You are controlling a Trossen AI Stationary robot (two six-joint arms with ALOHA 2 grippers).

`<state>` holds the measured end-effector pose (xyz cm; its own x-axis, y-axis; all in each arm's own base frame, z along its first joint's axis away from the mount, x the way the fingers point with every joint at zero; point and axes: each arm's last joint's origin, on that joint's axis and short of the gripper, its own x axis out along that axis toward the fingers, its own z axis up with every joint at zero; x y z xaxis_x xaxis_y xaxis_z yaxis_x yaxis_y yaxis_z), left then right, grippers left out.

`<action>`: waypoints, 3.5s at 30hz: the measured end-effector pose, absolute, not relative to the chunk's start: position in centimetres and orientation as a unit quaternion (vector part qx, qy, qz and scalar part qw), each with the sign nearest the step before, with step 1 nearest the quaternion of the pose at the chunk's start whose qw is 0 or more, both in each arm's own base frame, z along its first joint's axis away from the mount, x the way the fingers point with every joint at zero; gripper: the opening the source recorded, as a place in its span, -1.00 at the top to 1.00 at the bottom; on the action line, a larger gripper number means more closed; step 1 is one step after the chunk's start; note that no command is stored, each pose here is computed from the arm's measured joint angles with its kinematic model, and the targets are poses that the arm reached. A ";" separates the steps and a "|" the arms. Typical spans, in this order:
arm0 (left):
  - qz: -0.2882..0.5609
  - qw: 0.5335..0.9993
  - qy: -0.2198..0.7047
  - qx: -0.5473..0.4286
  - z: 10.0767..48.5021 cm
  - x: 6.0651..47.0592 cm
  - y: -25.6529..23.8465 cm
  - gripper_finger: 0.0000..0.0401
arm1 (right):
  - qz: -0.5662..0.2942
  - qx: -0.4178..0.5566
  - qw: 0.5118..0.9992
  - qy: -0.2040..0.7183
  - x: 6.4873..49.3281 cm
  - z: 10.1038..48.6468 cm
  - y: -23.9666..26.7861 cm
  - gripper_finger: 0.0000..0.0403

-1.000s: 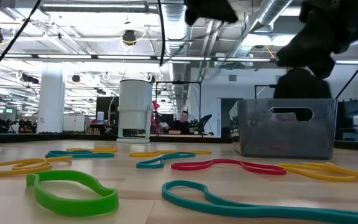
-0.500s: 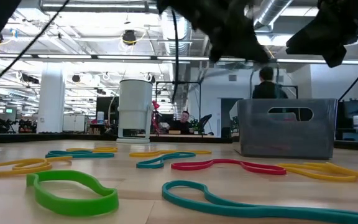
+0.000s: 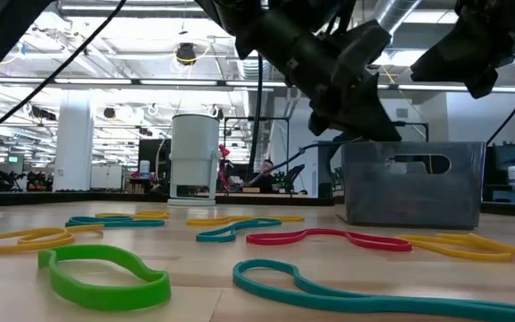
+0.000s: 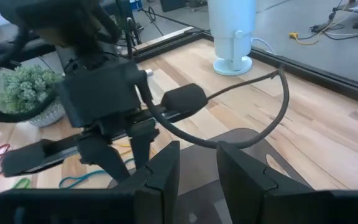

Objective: Pick and place items into bin
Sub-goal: Put the blue rubber band into the black bin, then put the yellow rubber band into the black bin

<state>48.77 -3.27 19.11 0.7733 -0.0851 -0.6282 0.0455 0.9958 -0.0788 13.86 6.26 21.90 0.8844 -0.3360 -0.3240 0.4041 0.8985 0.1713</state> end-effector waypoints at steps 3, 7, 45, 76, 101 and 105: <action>-0.044 0.939 0.340 -0.022 18.5 48.9 -3.3 1.00 | -0.192 0.118 0.963 0.145 13.9 21.9 6.3 0.50; -0.045 0.935 0.352 -0.016 18.1 48.8 -3.3 0.98 | -0.192 0.118 0.963 0.145 13.9 21.9 6.3 0.50; 0.145 0.853 0.496 0.067 39.1 31.4 -2.2 0.45 | -0.008 0.136 0.973 0.185 11.2 26.3 6.3 0.50; 0.154 0.885 0.403 -0.173 15.9 23.5 -2.3 0.45 | 0.013 0.136 0.959 0.247 12.2 22.4 10.9 0.50; 0.117 0.848 0.493 -0.154 12.6 27.4 -4.0 0.45 | -0.010 0.128 0.958 0.255 12.6 22.1 10.3 0.50; 0.120 0.849 0.496 -0.137 12.6 27.1 -4.9 0.50 | -0.010 0.128 0.958 0.255 12.6 22.1 10.3 0.50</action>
